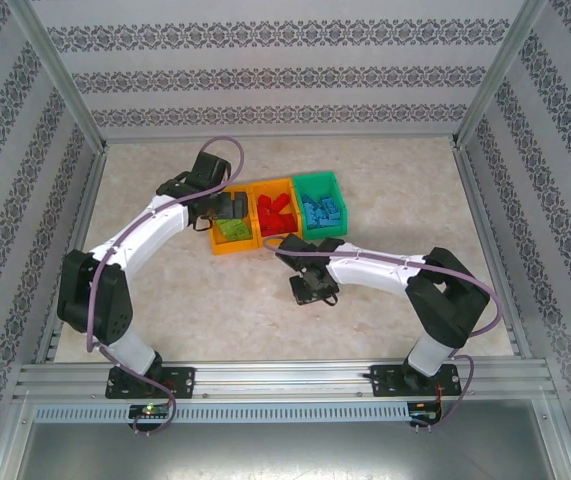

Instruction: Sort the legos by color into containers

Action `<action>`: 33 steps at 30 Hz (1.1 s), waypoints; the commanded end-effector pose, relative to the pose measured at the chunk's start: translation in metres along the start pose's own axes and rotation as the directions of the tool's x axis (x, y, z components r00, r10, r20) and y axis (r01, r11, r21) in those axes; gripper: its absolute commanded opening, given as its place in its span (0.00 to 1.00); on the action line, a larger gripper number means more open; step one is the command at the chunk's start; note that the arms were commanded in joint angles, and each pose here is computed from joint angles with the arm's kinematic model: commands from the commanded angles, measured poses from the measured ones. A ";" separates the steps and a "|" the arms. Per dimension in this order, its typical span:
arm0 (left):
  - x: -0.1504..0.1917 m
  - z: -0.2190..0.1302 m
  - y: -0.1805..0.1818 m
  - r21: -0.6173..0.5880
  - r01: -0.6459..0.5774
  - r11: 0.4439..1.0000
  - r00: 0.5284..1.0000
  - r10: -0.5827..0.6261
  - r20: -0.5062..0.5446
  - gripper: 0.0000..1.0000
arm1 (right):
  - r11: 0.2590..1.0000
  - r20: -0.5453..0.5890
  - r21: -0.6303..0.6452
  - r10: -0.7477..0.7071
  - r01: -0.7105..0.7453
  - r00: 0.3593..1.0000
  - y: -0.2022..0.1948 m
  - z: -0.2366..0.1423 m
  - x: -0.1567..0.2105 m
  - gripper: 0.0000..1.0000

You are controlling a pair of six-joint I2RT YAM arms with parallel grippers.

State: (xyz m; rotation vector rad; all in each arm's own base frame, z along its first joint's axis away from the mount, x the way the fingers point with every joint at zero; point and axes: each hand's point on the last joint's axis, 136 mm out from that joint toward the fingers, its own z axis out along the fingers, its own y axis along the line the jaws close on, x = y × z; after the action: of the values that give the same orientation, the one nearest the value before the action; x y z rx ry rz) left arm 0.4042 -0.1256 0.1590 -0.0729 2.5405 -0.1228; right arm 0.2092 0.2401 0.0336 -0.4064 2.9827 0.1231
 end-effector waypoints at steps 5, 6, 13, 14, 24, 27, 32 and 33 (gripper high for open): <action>-0.003 -0.009 0.019 -0.042 0.047 0.998 0.998 -0.046 0.043 0.99 | 0.988 0.139 -0.154 0.043 -0.021 0.989 0.021 -0.036 -0.056 0.26; -0.002 -0.009 0.020 -0.043 0.051 0.998 0.998 -0.049 0.043 0.99 | 0.983 0.153 -0.180 0.058 -0.030 0.986 0.023 -0.040 -0.065 0.26; 0.010 -0.011 0.028 -0.053 0.056 0.997 0.998 -0.054 0.038 0.99 | 0.920 0.223 -0.370 0.219 -0.125 0.950 0.028 -0.065 -0.147 0.26; 0.011 -0.011 0.029 -0.054 0.056 0.997 0.998 -0.053 0.040 0.99 | 0.907 0.235 -0.396 0.247 -0.140 0.940 0.027 -0.071 -0.160 0.26; 0.033 -0.010 0.037 -0.059 0.036 0.998 0.999 -0.034 0.030 0.99 | 0.806 0.200 -0.519 0.439 -0.285 0.876 0.012 -0.065 -0.239 0.28; 0.039 -0.008 0.039 -0.063 0.030 0.998 0.999 -0.029 0.016 1.00 | 0.799 0.191 -0.514 0.461 -0.312 0.866 0.009 -0.056 -0.251 0.29; 0.044 -0.005 0.040 -0.068 0.027 0.997 1.000 -0.026 0.005 0.99 | 0.810 0.208 -0.491 0.465 -0.319 0.860 0.002 -0.051 -0.265 0.38; 0.045 -0.005 0.040 -0.067 0.026 0.997 1.000 -0.026 0.003 0.99 | 0.811 0.209 -0.489 0.466 -0.321 0.860 0.000 -0.051 -0.267 0.41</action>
State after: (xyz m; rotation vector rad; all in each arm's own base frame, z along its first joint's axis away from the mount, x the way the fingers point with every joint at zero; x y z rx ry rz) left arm 0.3611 -0.0959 0.1273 -0.1176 2.5763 -0.0597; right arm 0.4473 0.3059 0.1111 0.1793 2.6610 0.8209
